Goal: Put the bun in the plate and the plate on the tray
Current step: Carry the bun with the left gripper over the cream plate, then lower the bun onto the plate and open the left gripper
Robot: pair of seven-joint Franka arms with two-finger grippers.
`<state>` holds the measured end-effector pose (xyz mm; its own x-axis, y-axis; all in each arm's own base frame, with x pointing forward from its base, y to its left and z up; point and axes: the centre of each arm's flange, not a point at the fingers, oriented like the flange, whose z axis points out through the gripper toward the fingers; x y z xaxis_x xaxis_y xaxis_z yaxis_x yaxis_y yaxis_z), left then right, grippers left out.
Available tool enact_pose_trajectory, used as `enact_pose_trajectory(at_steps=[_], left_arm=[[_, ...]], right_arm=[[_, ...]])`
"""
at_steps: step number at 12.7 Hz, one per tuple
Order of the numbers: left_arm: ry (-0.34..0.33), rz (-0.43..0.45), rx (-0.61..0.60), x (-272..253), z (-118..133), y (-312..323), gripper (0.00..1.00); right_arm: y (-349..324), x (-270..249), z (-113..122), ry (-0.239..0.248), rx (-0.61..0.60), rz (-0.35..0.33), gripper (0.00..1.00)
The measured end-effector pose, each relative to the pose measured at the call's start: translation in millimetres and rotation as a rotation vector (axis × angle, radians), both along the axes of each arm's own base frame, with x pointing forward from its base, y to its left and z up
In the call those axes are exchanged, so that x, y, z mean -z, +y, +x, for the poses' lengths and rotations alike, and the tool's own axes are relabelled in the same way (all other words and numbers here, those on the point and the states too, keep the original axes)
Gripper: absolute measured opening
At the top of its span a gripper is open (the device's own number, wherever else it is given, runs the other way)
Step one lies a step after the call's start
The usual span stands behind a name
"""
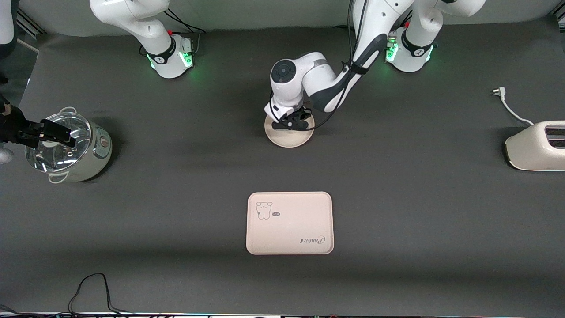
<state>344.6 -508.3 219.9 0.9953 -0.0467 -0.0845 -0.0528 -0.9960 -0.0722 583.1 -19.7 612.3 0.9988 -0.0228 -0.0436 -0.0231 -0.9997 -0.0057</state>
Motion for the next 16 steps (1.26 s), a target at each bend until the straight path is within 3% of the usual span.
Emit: enact_pose_trajectory(at_steps=[7, 14, 16], left_arm=[[-0.044, 0.014, 0.006, -0.1, 6.4, -0.3, 1.0], [-0.057, 0.005, 0.008, -6.1, 9.6, -3.1, 1.0], [-0.09, -0.002, 0.012, -26.0, 32.1, 3.2, 1.0]], right_arm=[[1.2, 0.0, 0.0, 0.0, -0.002, 0.0, 1.0], [3.2, 0.8, 0.1, 0.002, -0.006, 0.0, 1.0], [5.4, 3.3, 0.0, 0.007, -0.01, 0.001, 1.0]])
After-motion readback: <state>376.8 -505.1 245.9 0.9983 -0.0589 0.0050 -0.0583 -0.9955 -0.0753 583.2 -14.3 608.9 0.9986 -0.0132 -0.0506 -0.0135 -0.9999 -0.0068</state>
